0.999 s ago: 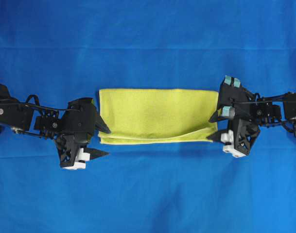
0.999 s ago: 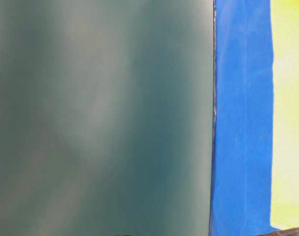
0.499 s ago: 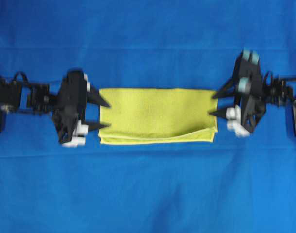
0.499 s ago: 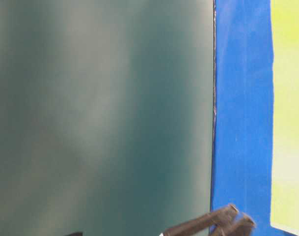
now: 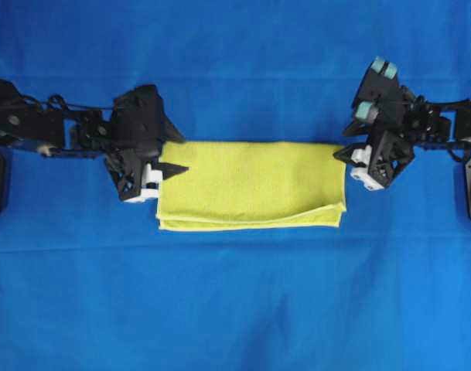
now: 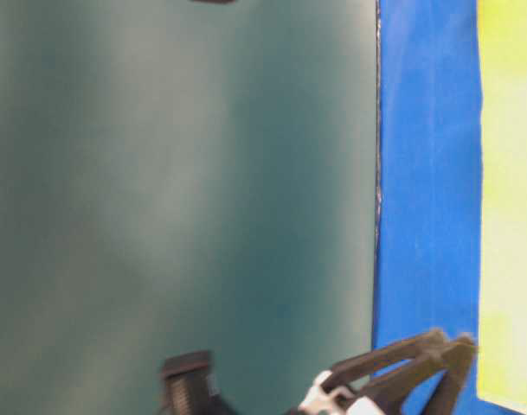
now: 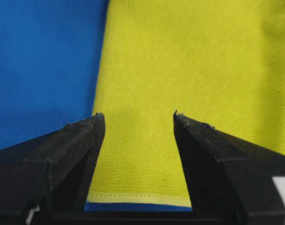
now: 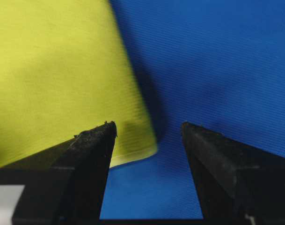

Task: Fold the yellow towel.
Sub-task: 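Open both grippers and lift them off the folded towel, then grasp the folded towel's top corners with both grippers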

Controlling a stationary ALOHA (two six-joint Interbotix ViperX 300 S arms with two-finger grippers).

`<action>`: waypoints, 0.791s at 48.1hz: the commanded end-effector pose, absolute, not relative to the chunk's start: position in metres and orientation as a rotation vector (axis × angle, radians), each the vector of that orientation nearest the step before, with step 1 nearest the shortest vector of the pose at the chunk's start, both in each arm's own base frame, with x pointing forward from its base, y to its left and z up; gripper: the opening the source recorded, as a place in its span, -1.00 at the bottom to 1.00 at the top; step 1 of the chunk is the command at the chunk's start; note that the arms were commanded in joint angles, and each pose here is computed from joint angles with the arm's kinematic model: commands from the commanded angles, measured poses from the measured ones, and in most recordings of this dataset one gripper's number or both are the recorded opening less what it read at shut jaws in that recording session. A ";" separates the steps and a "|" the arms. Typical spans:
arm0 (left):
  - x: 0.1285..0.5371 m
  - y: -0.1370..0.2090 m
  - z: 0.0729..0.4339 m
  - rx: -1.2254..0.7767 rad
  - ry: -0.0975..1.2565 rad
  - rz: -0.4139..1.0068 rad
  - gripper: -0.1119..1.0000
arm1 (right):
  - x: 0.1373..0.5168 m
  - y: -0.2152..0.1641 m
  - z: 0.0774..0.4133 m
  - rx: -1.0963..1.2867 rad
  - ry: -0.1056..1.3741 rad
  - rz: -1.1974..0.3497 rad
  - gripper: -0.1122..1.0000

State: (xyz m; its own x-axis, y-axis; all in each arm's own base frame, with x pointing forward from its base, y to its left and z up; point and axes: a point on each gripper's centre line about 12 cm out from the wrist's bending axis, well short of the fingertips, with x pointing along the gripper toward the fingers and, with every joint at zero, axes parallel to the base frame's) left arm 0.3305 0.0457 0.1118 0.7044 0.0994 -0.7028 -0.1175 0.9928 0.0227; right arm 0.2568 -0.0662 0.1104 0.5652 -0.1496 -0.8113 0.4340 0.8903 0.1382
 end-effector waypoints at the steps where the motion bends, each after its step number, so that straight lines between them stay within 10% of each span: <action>1: 0.338 0.057 0.111 -0.033 0.762 0.149 0.25 | 0.264 -0.070 0.110 0.341 0.902 -0.355 0.30; 28: 0.324 0.070 0.085 -0.069 0.844 0.192 0.24 | 0.267 -0.073 0.098 0.346 0.941 -0.363 0.29; 38: 0.325 0.065 0.082 -0.072 0.894 0.178 -0.23 | 0.268 -0.069 0.099 0.316 0.945 -0.339 -0.02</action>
